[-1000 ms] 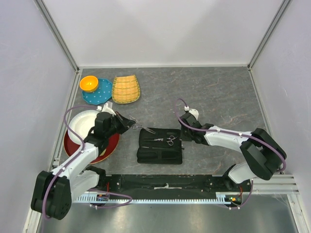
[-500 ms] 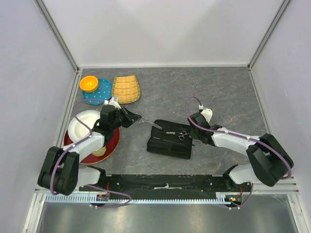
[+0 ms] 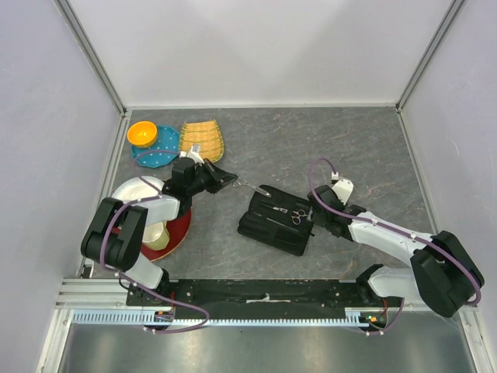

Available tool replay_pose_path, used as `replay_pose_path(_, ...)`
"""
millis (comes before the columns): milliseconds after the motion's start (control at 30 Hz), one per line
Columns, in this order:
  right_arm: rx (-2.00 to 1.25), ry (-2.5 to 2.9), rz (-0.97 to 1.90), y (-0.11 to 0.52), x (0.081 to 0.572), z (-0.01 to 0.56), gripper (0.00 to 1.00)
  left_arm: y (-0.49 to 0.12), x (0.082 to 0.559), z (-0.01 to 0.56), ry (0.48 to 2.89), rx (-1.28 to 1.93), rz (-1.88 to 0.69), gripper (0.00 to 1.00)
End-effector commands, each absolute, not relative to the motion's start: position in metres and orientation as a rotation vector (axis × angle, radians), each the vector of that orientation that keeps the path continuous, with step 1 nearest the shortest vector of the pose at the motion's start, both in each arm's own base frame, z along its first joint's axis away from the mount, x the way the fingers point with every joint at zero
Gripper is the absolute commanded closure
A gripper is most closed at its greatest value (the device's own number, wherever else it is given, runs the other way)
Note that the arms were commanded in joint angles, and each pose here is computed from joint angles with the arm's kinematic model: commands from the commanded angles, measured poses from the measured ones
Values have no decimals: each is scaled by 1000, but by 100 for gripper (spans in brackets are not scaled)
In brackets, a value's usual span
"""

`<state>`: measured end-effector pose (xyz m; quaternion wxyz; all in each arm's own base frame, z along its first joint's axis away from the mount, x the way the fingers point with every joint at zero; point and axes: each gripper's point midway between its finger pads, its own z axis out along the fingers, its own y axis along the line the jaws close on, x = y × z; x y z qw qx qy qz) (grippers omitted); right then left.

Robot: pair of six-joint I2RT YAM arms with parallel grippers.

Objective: Sort the hair-cutting tools

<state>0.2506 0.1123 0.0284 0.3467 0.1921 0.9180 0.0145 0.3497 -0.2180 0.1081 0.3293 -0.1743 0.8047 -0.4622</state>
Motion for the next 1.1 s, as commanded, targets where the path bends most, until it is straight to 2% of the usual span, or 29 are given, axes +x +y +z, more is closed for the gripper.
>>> replay_pose_path(0, 466, 2357, 76, 117, 257, 45, 41, -236, 371, 142, 1999, -350, -1309, 98)
replay_pose_path(133, 434, 2370, 91, 123, 260, 47, 46, -239, 374, 137, 2015, -336, -1311, 98)
replay_pose_path(167, 424, 2374, 96, 124, 260, 46, 54, -241, 372, 136, 2022, -319, -1322, 98)
replay_pose_path(233, 379, 2397, 133, 133, 261, 43, 58, -242, 373, 131, 2041, -303, -1314, 98)
replay_pose_path(267, 374, 2410, 137, 134, 260, 40, 64, -242, 372, 130, 2043, -296, -1317, 98)
replay_pose_path(433, 361, 2457, 149, 138, 255, 25, 75, -246, 372, 121, 2070, -264, -1329, 98)
replay_pose_path(1067, 342, 2485, 137, 137, 250, 11, 78, -246, 378, 93, 2107, -328, -1312, 98)
